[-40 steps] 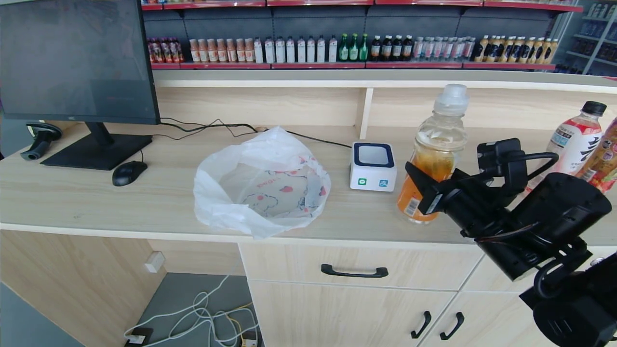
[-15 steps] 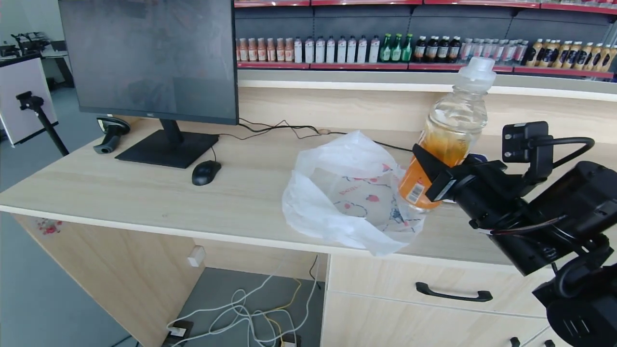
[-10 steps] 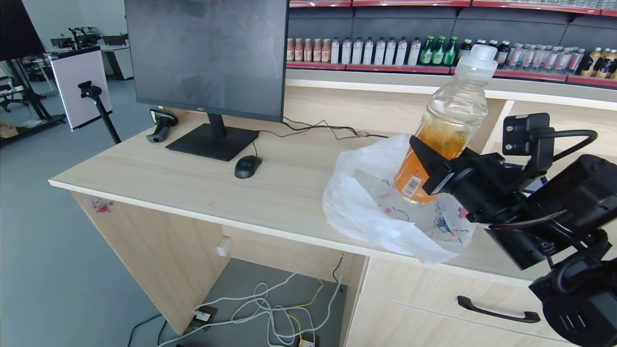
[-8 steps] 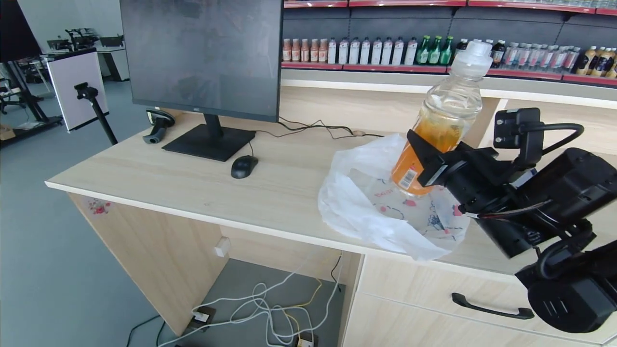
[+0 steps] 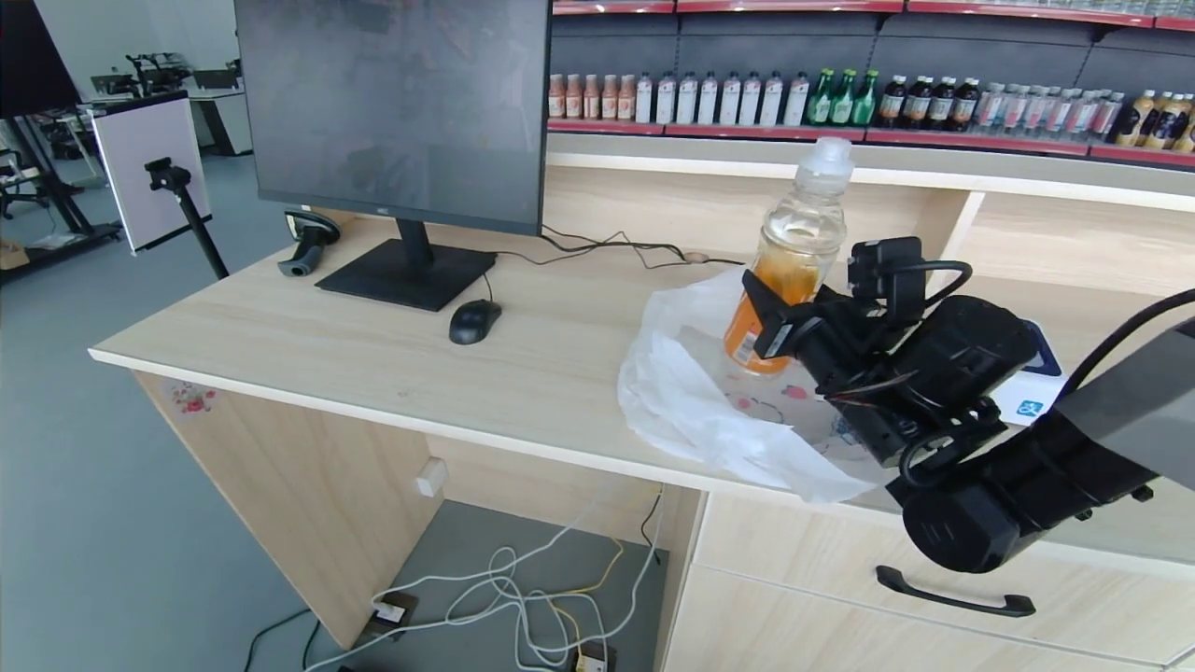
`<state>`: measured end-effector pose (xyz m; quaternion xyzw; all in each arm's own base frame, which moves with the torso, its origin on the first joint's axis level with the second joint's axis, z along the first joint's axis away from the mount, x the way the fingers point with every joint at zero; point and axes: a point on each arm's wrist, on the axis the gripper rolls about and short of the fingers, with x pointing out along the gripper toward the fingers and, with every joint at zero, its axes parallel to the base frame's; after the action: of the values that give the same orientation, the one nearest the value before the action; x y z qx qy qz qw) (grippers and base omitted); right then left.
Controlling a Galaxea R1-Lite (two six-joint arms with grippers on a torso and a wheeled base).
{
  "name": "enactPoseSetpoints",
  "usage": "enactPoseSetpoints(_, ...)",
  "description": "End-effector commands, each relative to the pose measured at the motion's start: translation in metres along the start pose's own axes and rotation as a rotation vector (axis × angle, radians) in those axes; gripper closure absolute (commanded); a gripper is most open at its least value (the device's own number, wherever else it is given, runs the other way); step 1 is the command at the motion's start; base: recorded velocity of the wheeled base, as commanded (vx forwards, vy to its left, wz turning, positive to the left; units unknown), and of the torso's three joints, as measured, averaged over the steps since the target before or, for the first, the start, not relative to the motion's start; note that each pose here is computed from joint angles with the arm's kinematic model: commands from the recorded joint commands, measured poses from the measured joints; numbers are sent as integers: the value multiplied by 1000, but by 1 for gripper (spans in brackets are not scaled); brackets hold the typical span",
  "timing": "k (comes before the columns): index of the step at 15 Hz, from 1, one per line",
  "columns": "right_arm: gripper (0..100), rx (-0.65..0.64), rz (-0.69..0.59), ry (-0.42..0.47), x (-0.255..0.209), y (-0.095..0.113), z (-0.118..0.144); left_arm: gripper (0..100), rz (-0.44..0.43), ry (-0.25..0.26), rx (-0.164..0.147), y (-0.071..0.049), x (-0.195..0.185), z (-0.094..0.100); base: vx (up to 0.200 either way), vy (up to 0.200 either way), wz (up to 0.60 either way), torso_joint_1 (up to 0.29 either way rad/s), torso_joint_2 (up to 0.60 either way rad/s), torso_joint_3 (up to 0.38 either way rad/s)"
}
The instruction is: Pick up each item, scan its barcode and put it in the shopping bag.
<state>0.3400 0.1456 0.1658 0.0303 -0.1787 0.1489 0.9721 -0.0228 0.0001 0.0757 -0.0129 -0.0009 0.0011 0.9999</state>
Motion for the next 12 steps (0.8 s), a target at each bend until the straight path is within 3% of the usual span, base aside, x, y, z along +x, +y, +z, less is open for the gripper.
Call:
enactPoseSetpoints(1, 100, -13, -15, 39, 7, -6, -25, 0, 1, 0, 0, 0, 0, 0, 0, 0, 0, 0, 0, 0)
enactPoseSetpoints(5, 100, 0, 15, 26, 18, 8, -35, 0, 1, -1, 0, 0, 0, 0, 0, 0, 0, 0, 0, 0)
enactPoseSetpoints(12, 100, -2, 40, 49, 16, 11, -44, 0, 1, 0, 0, 0, 0, 0, 0, 0, 0, 0, 0, 0)
